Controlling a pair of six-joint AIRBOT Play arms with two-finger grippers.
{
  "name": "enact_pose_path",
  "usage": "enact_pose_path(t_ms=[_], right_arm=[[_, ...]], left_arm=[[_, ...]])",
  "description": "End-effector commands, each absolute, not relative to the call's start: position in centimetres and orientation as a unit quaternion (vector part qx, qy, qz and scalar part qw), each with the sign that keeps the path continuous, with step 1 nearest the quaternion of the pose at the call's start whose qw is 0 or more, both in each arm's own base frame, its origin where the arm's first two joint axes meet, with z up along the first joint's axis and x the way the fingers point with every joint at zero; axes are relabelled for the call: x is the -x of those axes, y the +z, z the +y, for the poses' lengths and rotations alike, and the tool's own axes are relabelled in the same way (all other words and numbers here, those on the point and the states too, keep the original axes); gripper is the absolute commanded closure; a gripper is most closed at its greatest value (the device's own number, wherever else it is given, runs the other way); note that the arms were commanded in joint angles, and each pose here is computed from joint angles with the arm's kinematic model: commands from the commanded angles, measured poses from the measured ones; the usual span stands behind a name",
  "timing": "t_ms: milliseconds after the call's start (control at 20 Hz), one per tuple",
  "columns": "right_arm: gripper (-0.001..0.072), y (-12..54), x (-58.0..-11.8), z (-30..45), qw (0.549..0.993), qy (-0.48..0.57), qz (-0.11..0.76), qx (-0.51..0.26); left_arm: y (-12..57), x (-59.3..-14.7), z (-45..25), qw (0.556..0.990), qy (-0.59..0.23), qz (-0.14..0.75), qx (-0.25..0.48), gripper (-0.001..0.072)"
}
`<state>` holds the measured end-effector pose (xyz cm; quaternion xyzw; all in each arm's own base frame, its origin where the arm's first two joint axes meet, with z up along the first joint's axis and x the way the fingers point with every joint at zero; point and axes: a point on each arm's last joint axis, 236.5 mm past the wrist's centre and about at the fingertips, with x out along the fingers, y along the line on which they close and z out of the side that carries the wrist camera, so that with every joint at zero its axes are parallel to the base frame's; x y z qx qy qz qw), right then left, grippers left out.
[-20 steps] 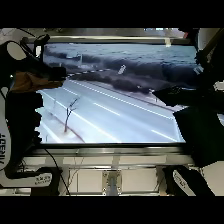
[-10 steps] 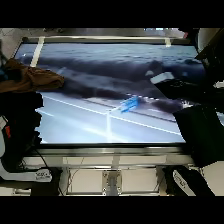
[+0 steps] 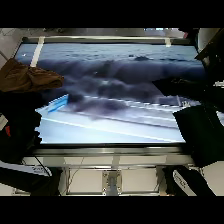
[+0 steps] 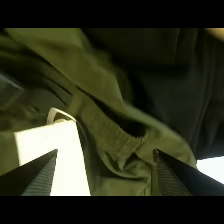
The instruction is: Fold the clothes and pants, and hang the long-sleeved shirts on hangers.
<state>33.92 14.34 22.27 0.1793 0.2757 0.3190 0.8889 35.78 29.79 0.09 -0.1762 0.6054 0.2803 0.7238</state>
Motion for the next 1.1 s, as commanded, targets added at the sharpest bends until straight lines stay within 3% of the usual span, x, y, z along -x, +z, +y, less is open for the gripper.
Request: enact_pose_path(t_ms=[0,250,400,450,500,600,800,1050], right_arm=[[0.0250,23.0,-35.0,13.7,0.900,0.301,0.255,-0.188],[0.0256,23.1,-35.1,13.6,0.900,0.299,0.253,-0.190],[0.0259,23.0,-35.1,13.6,0.900,0.298,0.253,-0.190],[0.0259,23.0,-35.1,13.6,0.900,0.298,0.253,-0.190],[0.0259,23.0,-35.1,13.6,0.901,0.298,0.253,-0.190],[0.0259,23.0,-35.1,13.6,0.901,0.298,0.254,-0.189],[0.0259,23.3,-35.1,13.5,0.900,0.295,0.253,-0.197],[0.0259,29.1,-34.9,13.0,0.922,0.297,0.199,-0.146]], left_arm=[[-4.0,-35.0,28.1,0.689,0.232,0.661,0.184,0.0008],[-4.8,-36.9,28.9,0.712,0.232,0.641,0.166,0.0009],[-4.5,-34.2,30.8,0.680,0.264,0.673,0.118,0.0023],[-4.3,-33.2,31.7,0.669,0.277,0.683,0.100,0.0071],[-4.1,-32.6,32.4,0.661,0.288,0.687,0.087,0.0225],[-4.1,-32.3,32.7,0.661,0.290,0.685,0.095,0.0690],[-2.8,-32.9,31.4,0.672,0.277,0.679,0.103,0.0697],[8.5,-37.2,24.3,0.785,0.218,0.572,0.099,0.0697]])
